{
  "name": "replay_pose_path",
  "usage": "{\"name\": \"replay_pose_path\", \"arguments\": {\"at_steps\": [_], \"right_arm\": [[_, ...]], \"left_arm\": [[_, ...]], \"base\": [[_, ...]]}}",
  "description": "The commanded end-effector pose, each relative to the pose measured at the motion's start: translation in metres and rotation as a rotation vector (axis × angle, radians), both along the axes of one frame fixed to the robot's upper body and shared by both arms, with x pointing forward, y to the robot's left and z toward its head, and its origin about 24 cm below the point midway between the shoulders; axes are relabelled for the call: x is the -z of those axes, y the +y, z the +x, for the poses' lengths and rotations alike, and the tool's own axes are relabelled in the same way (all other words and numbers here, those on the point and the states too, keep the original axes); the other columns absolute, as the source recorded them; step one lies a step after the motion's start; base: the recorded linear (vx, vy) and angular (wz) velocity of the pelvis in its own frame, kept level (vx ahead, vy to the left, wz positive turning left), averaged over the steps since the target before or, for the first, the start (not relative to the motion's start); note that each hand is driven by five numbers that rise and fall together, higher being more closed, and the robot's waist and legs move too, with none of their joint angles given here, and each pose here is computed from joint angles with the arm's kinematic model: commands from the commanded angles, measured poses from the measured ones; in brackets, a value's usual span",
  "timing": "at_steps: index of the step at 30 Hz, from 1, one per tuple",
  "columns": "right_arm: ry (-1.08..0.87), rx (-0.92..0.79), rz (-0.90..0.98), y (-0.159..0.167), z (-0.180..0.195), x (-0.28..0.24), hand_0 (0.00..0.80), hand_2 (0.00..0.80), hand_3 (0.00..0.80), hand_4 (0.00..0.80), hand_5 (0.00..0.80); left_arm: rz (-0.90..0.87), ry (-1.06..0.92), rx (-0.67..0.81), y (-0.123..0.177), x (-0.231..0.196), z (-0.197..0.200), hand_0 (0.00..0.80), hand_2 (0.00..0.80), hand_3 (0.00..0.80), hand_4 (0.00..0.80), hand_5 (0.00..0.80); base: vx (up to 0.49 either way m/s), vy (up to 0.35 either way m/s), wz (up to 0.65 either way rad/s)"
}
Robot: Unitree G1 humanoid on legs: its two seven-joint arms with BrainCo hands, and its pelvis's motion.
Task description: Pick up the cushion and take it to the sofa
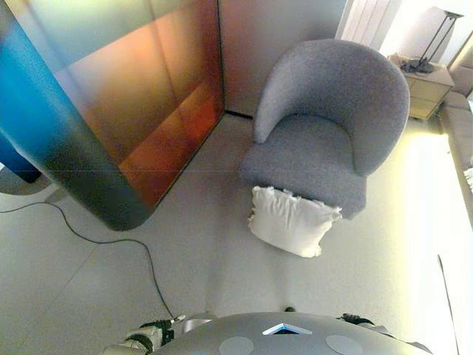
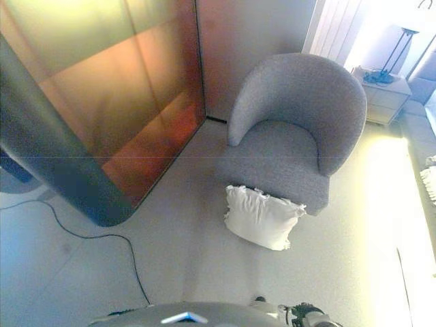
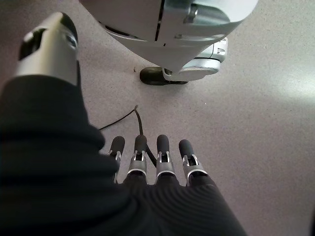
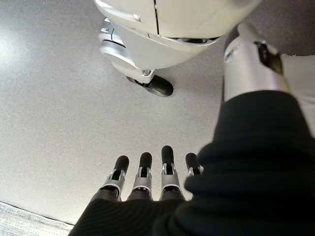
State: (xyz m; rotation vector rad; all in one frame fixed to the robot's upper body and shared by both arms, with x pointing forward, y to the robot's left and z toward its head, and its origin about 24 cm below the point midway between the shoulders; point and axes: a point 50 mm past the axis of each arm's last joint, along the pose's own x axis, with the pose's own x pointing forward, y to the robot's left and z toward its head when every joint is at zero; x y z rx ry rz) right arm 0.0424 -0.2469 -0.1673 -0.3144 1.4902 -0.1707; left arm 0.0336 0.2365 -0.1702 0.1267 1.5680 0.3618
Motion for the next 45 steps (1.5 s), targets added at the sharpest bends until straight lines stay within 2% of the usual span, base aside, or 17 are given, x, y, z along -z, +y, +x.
{"name": "replay_pose_path", "arguments": {"at_steps": [1,15,28,34,39,45], "right_arm": [[-0.047,0.005,-0.002,0.003,0.023,-0.002,0.000,0.000,0.000,0.000,0.000],[-0.047,-0.011,-0.016,0.003,0.025,-0.002,0.000,0.000,0.000,0.000,0.000],[-0.116,-0.030,-0.052,-0.014,0.055,-0.013,0.000,0.000,0.000,0.000,0.000],[-0.110,-0.030,-0.063,-0.019,0.049,-0.013,0.000,0.000,0.000,0.000,0.000],[-0.070,-0.048,-0.067,-0.018,0.043,-0.011,0.000,0.000,0.000,0.000,0.000],[-0.031,-0.019,-0.086,-0.017,0.032,-0.009,0.000,0.000,0.000,0.000,0.000]], "left_arm": [[0.042,0.005,0.041,0.007,-0.002,0.008,0.000,0.000,0.000,0.000,0.000],[0.065,0.008,0.029,0.009,-0.003,0.009,0.000,0.000,0.000,0.000,0.000],[0.036,-0.057,-0.050,0.004,-0.002,0.018,0.000,0.000,0.000,0.000,0.000],[0.052,-0.031,-0.054,0.011,-0.003,0.004,0.000,0.000,0.000,0.000,0.000],[0.027,0.009,-0.076,0.007,0.000,-0.014,0.000,0.000,0.000,0.000,0.000],[0.016,0.025,-0.083,0.004,0.000,-0.016,0.000,0.000,0.000,0.000,0.000]], "base": [[0.000,0.000,0.00],[0.009,-0.048,0.00],[-0.041,-0.117,-0.09],[0.300,0.036,-0.44],[0.456,0.087,0.01],[0.519,0.191,-0.25]]}}
